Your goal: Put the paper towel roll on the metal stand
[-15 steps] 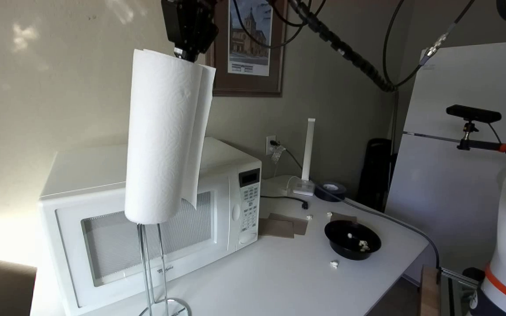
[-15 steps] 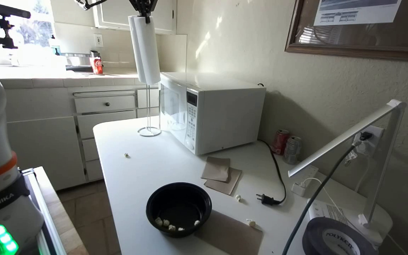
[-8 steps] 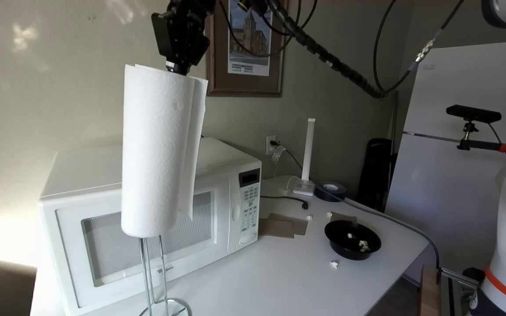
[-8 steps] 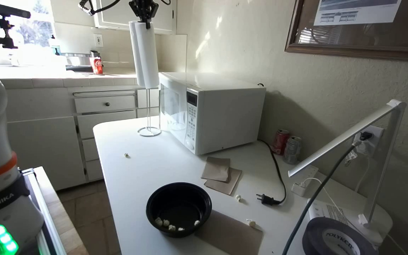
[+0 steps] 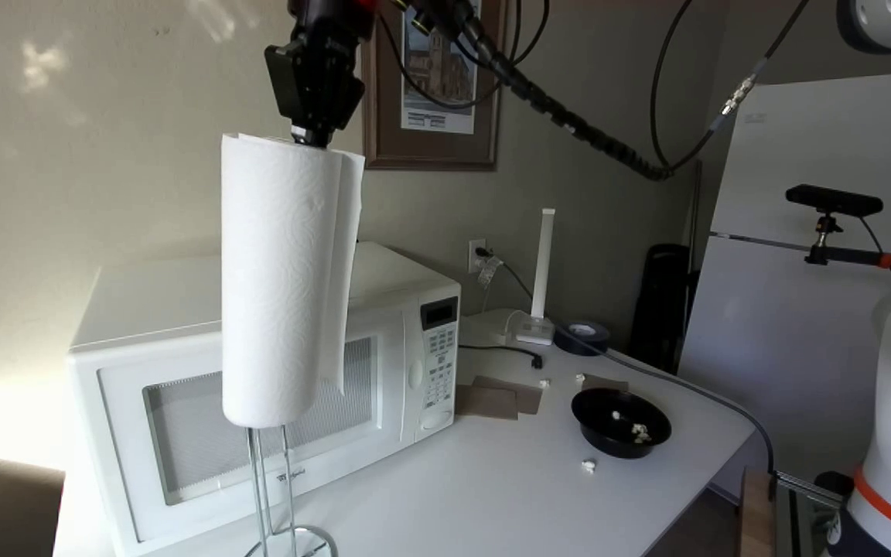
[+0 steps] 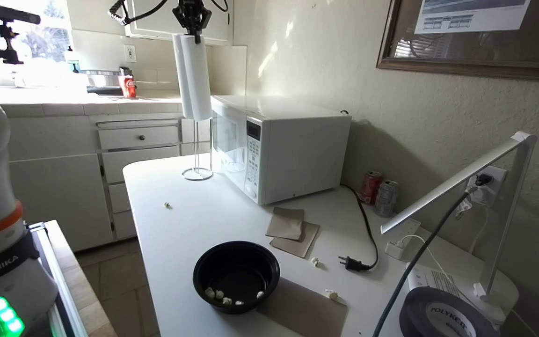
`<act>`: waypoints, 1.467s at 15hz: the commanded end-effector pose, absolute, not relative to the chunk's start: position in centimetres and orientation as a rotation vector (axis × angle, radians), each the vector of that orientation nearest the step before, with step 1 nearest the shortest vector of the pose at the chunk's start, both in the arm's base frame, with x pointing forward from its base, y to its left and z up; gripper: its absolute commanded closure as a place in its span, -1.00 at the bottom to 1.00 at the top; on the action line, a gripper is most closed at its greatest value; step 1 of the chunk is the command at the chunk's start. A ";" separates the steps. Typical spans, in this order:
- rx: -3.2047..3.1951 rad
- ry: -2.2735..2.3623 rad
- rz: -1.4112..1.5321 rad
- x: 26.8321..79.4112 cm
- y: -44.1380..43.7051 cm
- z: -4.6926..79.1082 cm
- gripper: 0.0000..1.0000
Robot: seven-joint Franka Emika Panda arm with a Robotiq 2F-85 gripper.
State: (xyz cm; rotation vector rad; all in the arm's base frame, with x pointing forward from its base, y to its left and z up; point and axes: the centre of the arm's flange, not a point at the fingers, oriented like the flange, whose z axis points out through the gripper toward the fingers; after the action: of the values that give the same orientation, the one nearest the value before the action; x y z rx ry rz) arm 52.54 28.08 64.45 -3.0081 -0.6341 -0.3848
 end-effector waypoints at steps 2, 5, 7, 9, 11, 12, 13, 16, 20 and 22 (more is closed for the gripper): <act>-3.032 -0.672 -0.369 53.1 28.7 63.9 0.94; -3.029 -0.680 -0.351 53.2 29.1 63.2 0.94; -3.030 -0.685 -0.338 53.3 29.2 62.8 0.94; -3.029 -0.691 -0.325 53.4 29.3 62.4 0.94; -3.030 -0.695 -0.319 53.5 29.3 62.2 0.23; -3.030 -0.696 -0.317 53.6 29.3 62.2 0.13; -3.031 -0.698 -0.318 53.6 29.3 62.1 -0.02; -3.029 -0.705 -0.318 53.6 29.2 62.1 0.35; -3.030 -0.706 -0.321 53.6 29.2 62.4 -0.29; -3.027 -0.705 -0.325 53.6 29.1 62.7 -0.59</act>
State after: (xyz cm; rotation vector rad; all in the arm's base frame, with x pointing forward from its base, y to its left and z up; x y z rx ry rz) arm 53.42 29.00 62.17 -3.0162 -0.6829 -0.3318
